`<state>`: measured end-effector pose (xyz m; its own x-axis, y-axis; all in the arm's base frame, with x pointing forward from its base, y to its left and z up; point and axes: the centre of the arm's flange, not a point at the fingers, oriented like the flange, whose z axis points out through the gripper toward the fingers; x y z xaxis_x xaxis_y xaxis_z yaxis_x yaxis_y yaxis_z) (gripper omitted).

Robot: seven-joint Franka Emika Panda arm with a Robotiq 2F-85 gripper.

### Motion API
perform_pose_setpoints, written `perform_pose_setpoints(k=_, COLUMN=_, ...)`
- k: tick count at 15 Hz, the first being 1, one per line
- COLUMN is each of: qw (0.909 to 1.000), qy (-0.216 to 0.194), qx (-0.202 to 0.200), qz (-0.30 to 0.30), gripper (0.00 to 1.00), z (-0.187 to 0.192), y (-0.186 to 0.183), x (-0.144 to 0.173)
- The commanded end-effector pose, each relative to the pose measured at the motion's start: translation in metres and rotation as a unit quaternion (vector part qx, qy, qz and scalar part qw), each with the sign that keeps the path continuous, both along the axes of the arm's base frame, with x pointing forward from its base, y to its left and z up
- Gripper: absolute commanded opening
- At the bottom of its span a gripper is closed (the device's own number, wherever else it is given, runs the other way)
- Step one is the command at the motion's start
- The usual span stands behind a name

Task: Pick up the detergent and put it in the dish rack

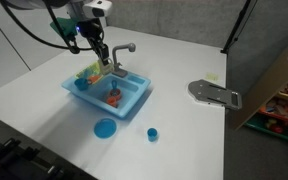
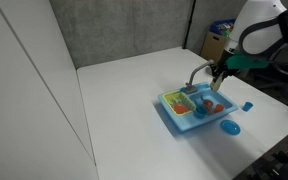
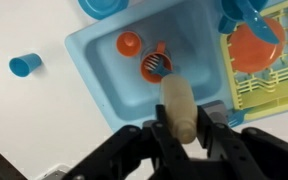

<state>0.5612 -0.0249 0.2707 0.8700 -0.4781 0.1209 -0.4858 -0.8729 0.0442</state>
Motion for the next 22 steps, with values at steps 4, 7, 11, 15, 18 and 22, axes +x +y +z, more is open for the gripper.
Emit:
perform_pose_setpoints(k=4, qw=0.9994, qy=-0.002, qx=-0.009, qz=0.033, gripper=0.10, z=0.006, y=0.051, x=0.050)
perform_pose_setpoints(k=7, qw=0.9994, qy=0.004, qx=-0.020, qz=0.029, gripper=0.10, z=0.003, y=0.070, x=0.066)
perform_pose_setpoints(k=11, qw=0.9989, qy=0.014, qx=-0.044, qz=0.005, gripper=0.10, z=0.002, y=0.096, x=0.083)
perform_pose_setpoints(k=15, qw=0.9987, qy=0.024, qx=-0.044, qz=-0.011, gripper=0.10, z=-0.002, y=0.122, x=0.089)
perform_pose_setpoints(k=18, qw=0.9990, qy=0.022, qx=-0.034, qz=-0.017, gripper=0.10, z=-0.013, y=0.132, x=0.090)
perform_pose_setpoints(k=22, qw=0.9992, qy=0.019, qx=-0.021, qz=-0.028, gripper=0.10, z=-0.032, y=0.138, x=0.085)
